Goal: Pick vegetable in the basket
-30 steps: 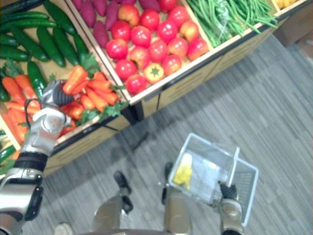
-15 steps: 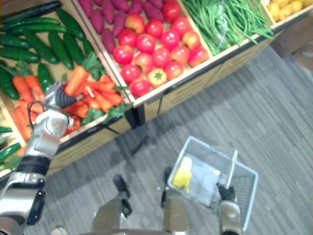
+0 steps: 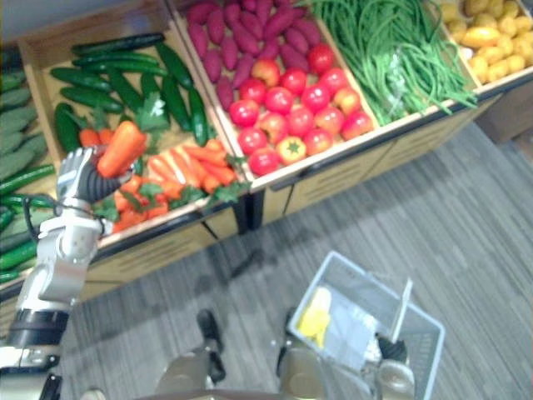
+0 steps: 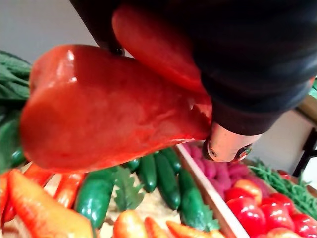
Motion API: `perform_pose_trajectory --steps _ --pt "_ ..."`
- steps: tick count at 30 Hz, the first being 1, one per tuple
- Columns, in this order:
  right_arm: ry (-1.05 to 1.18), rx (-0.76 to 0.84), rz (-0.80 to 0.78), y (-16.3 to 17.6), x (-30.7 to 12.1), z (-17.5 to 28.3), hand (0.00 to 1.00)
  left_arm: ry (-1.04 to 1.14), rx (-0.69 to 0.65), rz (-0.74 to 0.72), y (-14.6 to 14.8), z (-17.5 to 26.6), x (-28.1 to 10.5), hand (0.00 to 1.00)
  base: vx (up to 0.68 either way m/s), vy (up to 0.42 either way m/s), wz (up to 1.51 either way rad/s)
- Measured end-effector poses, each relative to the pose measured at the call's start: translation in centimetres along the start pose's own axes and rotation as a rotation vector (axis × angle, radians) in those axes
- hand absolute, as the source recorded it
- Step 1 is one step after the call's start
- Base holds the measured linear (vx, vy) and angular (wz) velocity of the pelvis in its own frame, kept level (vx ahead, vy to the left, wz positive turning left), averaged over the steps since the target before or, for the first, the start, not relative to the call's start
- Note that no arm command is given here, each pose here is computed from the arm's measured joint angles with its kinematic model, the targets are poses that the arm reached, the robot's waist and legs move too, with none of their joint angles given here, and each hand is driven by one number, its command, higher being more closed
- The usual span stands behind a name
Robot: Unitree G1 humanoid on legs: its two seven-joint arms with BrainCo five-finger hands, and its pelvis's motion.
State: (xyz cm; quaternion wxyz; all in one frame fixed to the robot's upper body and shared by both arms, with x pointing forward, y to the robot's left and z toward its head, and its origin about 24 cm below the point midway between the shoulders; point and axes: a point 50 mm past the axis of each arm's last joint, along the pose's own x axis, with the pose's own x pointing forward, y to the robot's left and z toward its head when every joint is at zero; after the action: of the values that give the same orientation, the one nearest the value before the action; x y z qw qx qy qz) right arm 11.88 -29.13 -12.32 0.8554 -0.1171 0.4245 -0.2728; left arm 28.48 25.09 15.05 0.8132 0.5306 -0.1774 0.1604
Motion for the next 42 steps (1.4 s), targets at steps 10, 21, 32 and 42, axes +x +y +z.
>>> perform_pose_trajectory --steps 10,21,32,42 --pt "-0.045 -0.137 -0.067 -3.8 1.1 1.5 1.0 -0.126 -0.013 0.016 1.0 1.7 -2.5 1.0 0.01 0.005 -0.01" --pt "-0.647 -0.677 -0.063 -6.7 0.1 17.2 1.0 -0.566 -0.22 -0.254 -1.7 9.0 -5.3 1.0 0.0 0.005 -0.75" --pt "-1.134 -1.054 0.24 1.1 -6.9 21.5 1.0 -0.867 -0.377 -0.624 -6.9 15.2 -7.9 1.0 0.04 -0.03 -0.94" --pt "-1.475 -1.162 0.469 6.4 -13.1 23.1 1.0 -0.857 -0.432 -0.818 -11.5 17.2 -10.0 1.0 -0.02 0.042 -0.32"
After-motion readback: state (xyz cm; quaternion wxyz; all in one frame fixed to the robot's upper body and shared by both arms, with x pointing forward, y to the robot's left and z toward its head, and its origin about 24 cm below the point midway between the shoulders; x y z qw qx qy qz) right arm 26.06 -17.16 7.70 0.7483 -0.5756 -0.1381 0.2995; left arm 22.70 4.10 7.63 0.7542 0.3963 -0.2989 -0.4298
